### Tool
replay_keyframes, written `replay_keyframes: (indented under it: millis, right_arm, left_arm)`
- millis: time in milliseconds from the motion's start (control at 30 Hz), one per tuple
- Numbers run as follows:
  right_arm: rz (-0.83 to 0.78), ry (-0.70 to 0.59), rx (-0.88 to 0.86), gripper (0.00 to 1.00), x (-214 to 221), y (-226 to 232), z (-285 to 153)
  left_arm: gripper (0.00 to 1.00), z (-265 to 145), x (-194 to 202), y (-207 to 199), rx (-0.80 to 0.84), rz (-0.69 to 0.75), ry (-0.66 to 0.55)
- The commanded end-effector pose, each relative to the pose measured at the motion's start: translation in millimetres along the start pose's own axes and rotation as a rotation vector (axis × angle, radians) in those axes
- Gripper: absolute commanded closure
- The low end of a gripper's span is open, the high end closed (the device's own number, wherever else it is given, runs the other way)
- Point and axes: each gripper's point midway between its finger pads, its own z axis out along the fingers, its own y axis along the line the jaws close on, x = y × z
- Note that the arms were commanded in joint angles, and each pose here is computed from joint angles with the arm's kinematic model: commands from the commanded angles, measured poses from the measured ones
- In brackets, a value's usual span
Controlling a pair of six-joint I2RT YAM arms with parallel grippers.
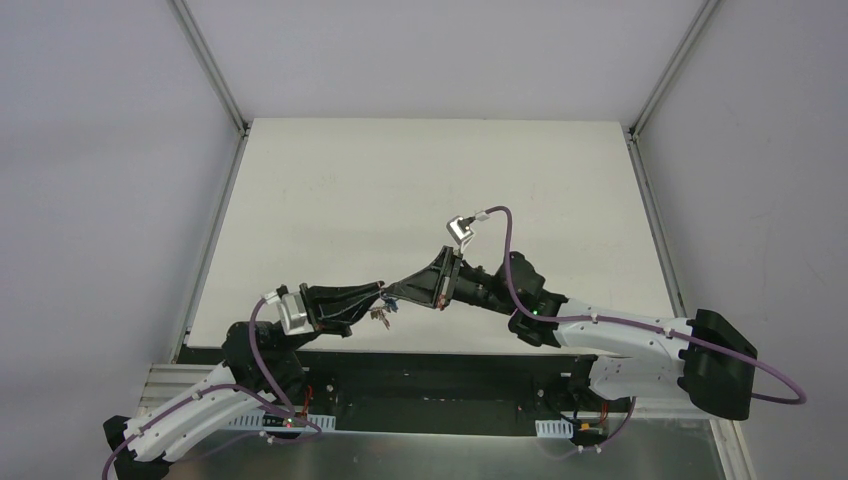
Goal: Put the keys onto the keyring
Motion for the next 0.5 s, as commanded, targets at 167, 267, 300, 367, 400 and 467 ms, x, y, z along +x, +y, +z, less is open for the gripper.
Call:
replay_keyframes:
  millis: [167,267,300,367,400,467]
  right_arm:
    - [0.006,-0.056,0.010,1.00,-10.6,12.0,3.6]
    - [0.003,-0.064,0.029,1.00,-11.5,10.9,2.9]
    - [0.002,-0.068,0.034,1.00,-11.9,11.1,2.6]
    - [0.001,-0.072,0.047,1.00,-12.8,10.0,2.3]
    - [0.002,-0.073,0.054,1.00,-12.9,9.6,2.7]
    - [0.008,-0.076,0.070,1.00,-12.9,7.3,3.4]
  left_arm:
    - [1.00,4.3,-20.6,3.6,-0.020,0.018,-0.072]
    - [1.00,4.6,-17.6,7.5,-0.037,0.038,-0.058]
    - [1.00,4.6,-16.6,8.5,-0.042,0.040,-0.053]
    - [1.00,4.8,-14.9,10.7,-0.052,0.046,-0.045]
    - [1.00,5.0,-13.8,11.7,-0.057,0.049,-0.039]
    - [1.00,5.0,-12.7,14.3,-0.070,0.054,-0.032]
